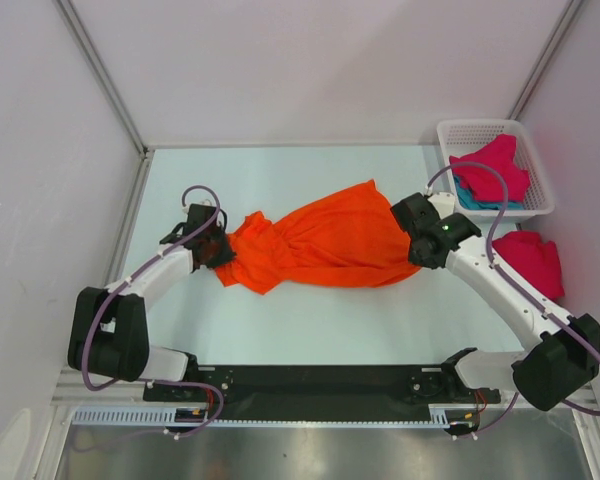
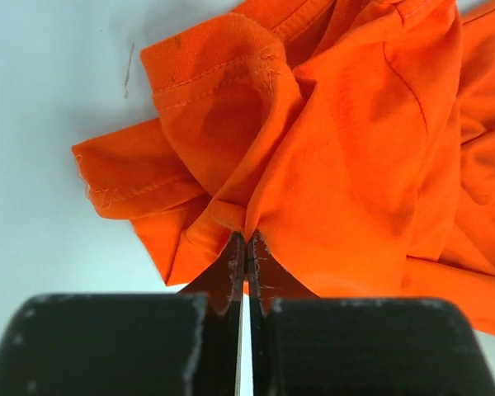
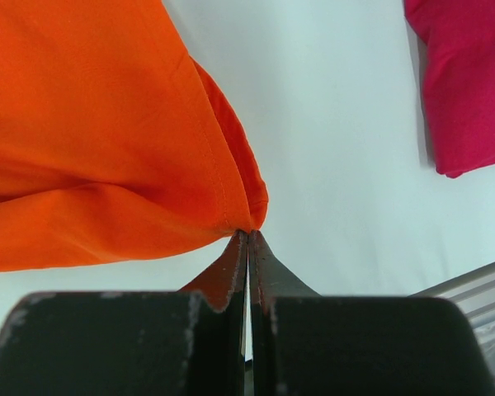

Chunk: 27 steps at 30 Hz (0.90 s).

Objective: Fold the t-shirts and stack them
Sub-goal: Flatten out the tshirt

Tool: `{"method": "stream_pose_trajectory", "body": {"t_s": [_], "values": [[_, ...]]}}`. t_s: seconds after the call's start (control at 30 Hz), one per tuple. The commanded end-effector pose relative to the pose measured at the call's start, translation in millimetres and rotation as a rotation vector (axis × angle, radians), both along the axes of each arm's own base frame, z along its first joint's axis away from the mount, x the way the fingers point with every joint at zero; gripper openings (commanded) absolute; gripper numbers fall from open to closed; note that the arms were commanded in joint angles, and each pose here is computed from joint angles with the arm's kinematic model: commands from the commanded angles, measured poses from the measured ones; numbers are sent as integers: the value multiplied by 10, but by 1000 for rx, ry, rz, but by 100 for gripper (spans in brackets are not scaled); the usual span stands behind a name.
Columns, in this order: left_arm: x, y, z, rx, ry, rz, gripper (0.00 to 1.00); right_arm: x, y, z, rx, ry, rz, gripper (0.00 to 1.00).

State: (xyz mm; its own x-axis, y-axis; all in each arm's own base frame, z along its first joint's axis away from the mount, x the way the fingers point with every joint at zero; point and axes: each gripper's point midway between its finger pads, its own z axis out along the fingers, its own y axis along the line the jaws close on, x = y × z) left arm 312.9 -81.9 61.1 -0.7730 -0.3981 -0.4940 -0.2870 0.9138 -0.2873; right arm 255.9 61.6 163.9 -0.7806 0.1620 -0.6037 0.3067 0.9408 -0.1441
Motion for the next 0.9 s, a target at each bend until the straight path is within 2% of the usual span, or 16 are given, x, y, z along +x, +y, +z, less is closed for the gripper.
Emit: {"method": "stream_pose_trajectory", "body": {"t_s": [0.0,0.1,0.17,0.2,0.27,0.3,0.33,0.4,0.43,0.5,0.73,0.87], "values": [[71,-133,157,-61,-56,-29,0,82,17,85,6,-43,-7,0],[74,-181,389,-84,-82,-52,0,144,22,108,2,-50,1,0],[119,-193,673,-87,-114,-62,0,260,29,239,-2,-74,9,0],[209,-205,985,-91,-181,-72,0,311,1,261,-11,-68,0,0],[157,-190,1268,-89,-204,-82,0,460,6,539,1,-124,1,0],[207,-216,1578,-100,-262,-97,0,524,4,641,6,-143,-3,0],[144,-210,1683,-103,-258,-103,0,560,0,747,7,-161,-4,0],[108,-231,2146,-129,-343,-122,0,623,14,1048,18,-212,1,0],[28,-230,2227,-135,-338,-129,0,619,7,1134,19,-225,-1,0],[-96,-246,2611,-165,-411,-147,0,542,40,1385,36,-271,10,0],[-846,-222,3425,-273,-564,-168,0,0,11,1858,112,-364,13,0],[-930,-219,3727,-284,-615,-181,0,-22,6,1986,131,-395,13,0]]}}
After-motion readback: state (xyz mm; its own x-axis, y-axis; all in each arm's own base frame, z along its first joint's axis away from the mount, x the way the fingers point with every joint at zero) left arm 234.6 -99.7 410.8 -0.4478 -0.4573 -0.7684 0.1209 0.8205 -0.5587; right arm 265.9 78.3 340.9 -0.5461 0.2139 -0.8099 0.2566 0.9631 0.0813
